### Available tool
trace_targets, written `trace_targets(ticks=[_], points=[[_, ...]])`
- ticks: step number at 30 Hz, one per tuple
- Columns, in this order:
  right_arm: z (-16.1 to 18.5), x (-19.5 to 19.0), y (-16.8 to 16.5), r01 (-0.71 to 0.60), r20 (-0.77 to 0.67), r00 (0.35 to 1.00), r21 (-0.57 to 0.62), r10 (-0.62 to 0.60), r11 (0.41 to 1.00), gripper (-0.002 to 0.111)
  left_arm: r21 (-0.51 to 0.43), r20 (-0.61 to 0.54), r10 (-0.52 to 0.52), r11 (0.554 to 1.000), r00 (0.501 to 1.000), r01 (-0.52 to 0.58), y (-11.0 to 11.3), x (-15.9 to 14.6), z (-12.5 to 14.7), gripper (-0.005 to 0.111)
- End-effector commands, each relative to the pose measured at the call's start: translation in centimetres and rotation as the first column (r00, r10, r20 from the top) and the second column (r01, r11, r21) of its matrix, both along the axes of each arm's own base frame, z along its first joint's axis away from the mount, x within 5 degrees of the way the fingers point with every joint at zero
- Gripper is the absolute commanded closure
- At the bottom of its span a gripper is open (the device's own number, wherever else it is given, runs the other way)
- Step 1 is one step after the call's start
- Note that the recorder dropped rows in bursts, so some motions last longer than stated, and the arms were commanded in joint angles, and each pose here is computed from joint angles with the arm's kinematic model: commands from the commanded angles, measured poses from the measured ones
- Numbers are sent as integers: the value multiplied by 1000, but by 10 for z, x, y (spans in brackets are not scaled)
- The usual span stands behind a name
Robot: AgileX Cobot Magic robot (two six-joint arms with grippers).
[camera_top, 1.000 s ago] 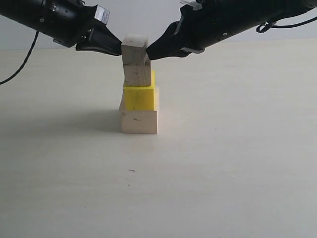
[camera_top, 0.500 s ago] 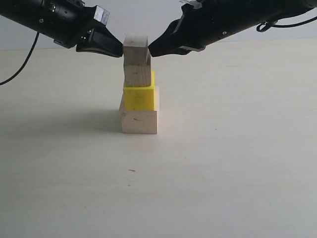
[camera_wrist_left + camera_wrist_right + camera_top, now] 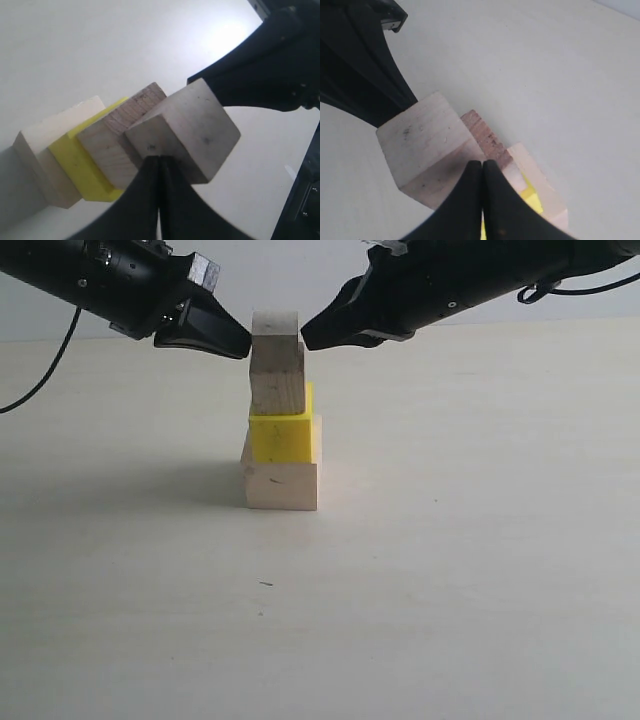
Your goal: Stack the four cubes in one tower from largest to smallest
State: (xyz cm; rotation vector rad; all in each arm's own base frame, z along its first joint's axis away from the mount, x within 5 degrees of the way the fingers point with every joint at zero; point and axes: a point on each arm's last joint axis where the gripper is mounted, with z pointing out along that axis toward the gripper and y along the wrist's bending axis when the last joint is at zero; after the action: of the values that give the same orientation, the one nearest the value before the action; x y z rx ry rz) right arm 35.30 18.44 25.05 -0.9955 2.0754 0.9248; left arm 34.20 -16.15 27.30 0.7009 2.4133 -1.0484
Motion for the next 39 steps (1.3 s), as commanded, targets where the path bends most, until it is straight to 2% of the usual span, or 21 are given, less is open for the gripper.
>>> trace_targets(ticks=[1,11,22,30,39], points=[[6,0,1,4,13,1000,20,-4,1000,108,-13,-6,-3,1000,1000,3,-2,-1,0,107],[6,0,1,7,6,1000,17,-7,1000,108,-12,-3,2,1000,1000,-2,-2,-1,0,107],[3,2,-2,71,-38,997,-7,-71,997,108,-8,22,33,999,999,-32,-1,3,0,107],[-1,3,-6,120,-82,989,-56,-125,991,108,57,19,63,996,998,-64,4,5,-4,107],[-8,3,-10,179,-113,976,-82,-188,980,108,91,-10,70,993,998,-69,5,8,-14,107]])
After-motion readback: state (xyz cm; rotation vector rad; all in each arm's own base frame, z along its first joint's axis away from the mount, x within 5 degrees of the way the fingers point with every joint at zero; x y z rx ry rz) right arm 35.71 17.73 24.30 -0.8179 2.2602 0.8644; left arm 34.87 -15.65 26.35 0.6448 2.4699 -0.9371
